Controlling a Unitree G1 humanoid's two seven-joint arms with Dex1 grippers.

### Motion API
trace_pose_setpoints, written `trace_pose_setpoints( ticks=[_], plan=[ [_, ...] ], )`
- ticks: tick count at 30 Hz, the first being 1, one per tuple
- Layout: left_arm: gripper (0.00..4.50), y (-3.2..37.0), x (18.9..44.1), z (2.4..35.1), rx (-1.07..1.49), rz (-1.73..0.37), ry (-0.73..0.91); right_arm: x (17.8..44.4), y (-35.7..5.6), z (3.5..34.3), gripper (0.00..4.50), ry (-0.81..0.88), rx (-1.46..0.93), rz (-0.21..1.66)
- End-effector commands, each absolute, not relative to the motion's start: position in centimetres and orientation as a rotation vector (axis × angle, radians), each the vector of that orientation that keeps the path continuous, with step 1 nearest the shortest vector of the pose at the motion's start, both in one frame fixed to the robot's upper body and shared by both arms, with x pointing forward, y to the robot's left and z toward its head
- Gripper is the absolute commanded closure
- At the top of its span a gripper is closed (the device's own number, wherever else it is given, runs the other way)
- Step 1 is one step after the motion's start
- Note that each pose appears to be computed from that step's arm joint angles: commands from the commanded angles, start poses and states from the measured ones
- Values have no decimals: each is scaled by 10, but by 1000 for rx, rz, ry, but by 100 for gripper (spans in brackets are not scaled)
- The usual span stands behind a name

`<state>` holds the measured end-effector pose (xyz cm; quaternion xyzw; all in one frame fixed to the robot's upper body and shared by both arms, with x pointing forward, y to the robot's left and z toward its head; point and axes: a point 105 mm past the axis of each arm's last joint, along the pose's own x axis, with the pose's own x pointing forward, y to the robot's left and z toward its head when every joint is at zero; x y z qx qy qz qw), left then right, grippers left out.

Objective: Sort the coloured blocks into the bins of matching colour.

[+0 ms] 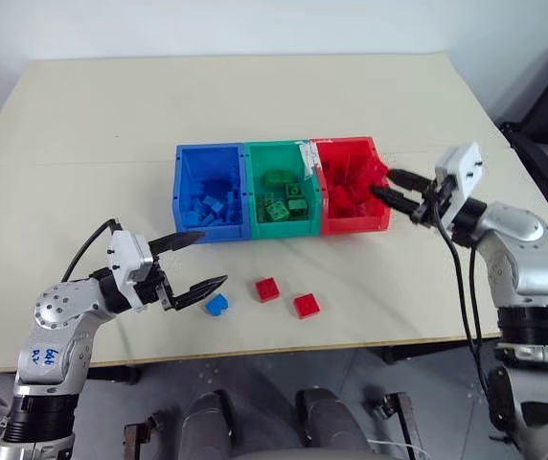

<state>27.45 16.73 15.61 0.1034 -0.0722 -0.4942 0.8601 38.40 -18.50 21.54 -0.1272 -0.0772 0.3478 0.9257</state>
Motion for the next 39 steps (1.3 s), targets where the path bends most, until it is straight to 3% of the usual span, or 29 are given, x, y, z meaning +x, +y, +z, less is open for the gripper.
trace_pose_setpoints(
  ticks=[1, 2, 9, 10, 17, 21, 28, 31, 39],
  plan=[
    [0, 164, 273, 165, 231, -1049, -191, 390, -183, 218, 311, -159, -260, 696],
    [0, 164, 273, 165, 234, -1047, -192, 390, -183, 219, 238, -165, -258, 693],
    [0, 169, 273, 165, 245, -1038, -189, 368, -193, 219, 14, -213, -269, 799],
    [0, 170, 273, 164, 248, -1040, -184, 359, -196, 218, 3, -219, -278, 842],
    [0, 159, 267, 150, 251, -1137, -133, 291, -224, 197, 3, -218, -340, 988],
    [0, 149, 269, 142, 254, -1214, -94, 261, -250, 175, 3, -85, -384, 973],
    [0, 133, 273, 142, 301, -1309, -126, 238, -298, 159, 3, 60, -448, 882],
    [0, 140, 272, 140, 320, -1295, -119, 242, -282, 157, 3, 60, -456, 962],
    [0, 176, 258, 131, 283, -1223, -34, 257, -188, 145, 3, 43, -392, 1303]
  ],
)
